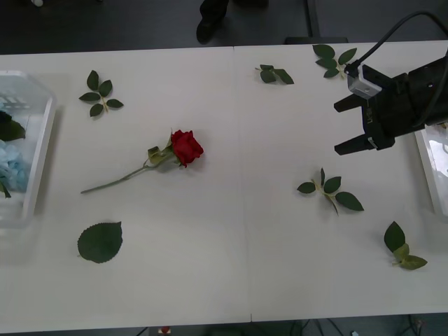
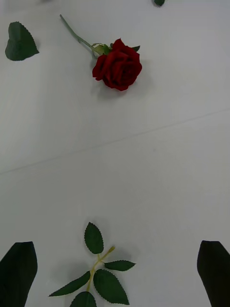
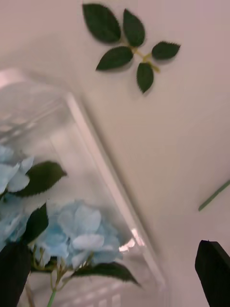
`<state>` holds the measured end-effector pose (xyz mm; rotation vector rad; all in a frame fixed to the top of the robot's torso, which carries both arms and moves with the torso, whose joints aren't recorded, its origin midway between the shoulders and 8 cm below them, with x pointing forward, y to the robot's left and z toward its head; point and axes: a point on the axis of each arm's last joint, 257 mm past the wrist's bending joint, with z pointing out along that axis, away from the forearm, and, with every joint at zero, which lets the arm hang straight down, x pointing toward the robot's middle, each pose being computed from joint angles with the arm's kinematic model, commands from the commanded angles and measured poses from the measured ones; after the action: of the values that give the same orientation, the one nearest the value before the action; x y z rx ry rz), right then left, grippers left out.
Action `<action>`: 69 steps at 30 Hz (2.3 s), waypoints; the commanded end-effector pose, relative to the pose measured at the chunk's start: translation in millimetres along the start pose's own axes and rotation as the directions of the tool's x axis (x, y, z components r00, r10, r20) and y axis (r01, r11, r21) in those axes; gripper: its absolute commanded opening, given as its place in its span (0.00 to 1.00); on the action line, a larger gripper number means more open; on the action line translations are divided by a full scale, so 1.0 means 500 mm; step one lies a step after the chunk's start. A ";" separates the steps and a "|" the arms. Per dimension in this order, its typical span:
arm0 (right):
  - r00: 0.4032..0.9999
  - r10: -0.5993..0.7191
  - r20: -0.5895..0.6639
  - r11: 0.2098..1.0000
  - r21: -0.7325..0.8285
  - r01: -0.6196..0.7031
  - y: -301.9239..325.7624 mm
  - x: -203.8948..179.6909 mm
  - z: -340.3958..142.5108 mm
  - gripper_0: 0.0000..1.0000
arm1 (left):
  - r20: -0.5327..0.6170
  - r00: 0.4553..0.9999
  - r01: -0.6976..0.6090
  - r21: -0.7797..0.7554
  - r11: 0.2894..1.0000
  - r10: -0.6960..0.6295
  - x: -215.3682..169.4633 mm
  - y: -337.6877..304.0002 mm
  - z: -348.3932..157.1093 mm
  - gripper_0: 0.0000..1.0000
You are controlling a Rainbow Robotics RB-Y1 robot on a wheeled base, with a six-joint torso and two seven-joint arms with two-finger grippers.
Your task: Place the red flowers into the right box and the blue flowers into the left box. If a person shows an open palm, hand one flower to the person first, then continue sorting.
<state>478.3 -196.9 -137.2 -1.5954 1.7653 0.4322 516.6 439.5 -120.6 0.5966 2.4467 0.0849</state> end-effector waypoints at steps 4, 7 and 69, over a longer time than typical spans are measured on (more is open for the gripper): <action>0.999 0.038 0.037 0.999 -0.004 -0.038 -0.001 -0.012 0.011 0.97 | 0.061 0.993 -0.110 0.072 0.991 0.106 -0.056 -0.184 0.143 1.00; 0.999 0.041 0.036 0.999 -0.003 -0.041 -0.002 -0.010 0.010 0.97 | 0.035 0.982 -0.190 0.069 0.979 0.188 -0.056 -0.225 0.171 1.00; 0.997 0.053 0.048 0.999 -0.006 -0.053 -0.002 -0.012 0.009 0.97 | -0.074 0.845 -0.515 0.153 0.844 0.529 -0.063 -0.500 0.377 1.00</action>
<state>480.9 -201.3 -137.8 -1.5599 1.7852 0.4554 531.6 212.1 -329.9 1.3718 2.3896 0.2063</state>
